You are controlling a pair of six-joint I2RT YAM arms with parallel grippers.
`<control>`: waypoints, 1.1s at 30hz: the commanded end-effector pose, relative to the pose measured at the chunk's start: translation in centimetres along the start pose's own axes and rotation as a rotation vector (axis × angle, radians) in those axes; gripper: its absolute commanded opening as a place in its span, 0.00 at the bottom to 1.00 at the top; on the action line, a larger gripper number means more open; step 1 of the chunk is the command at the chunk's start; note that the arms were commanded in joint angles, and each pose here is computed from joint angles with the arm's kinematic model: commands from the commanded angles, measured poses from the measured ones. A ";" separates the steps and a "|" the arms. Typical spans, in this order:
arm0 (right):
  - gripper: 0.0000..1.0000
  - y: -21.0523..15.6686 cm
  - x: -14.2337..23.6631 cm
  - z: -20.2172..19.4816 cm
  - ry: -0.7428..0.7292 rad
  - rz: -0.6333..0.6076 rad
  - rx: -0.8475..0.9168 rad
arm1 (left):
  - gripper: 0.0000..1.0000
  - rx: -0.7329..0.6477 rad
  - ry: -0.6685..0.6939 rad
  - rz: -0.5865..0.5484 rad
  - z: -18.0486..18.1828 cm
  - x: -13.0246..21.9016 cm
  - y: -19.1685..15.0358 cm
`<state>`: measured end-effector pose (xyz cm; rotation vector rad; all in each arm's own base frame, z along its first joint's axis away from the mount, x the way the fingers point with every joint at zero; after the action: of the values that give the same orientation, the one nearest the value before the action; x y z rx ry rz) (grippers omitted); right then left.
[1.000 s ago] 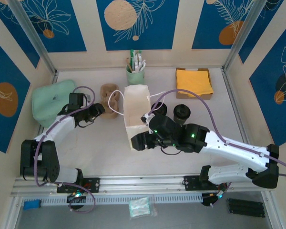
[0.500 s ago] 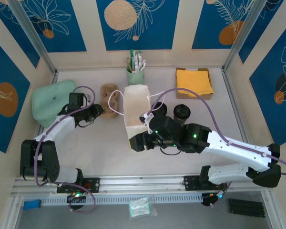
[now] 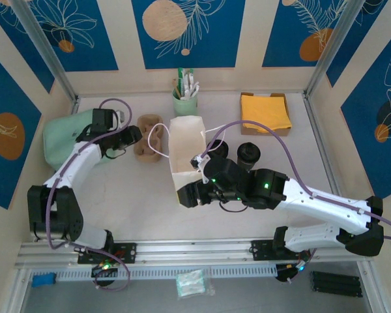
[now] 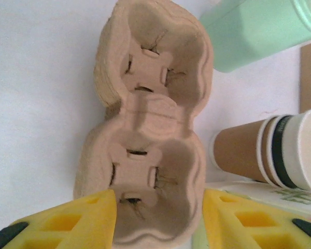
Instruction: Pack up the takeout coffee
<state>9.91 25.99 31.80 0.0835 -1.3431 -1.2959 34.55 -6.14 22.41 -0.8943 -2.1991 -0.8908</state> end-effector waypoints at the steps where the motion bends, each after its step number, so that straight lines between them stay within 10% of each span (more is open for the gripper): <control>1: 0.74 0.4 0.7 0.3 0.012 -0.011 0.001 | 0.50 -0.124 0.101 0.039 -0.2 -0.4 -0.9; 33: 0.76 -0.9 0.8 -0.1 0.000 -0.012 -0.020 | 0.51 -0.500 0.305 0.087 -2.3 -5.6 -7.2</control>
<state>9.28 25.38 31.66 0.0793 -1.3249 -1.3067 32.46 -13.72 17.21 -1.0139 -1.7124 -1.4230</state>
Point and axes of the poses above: each hand's point on the last joint's axis, 136 mm out from that joint toward the fingers, its own x axis back along the fingers, its own z axis along the line the jaws close on, y = z × x, the point moved 8 cm from there along x, back along the fingers, and after that the axes turned 14 degrees about x, right-handed, at the moved point
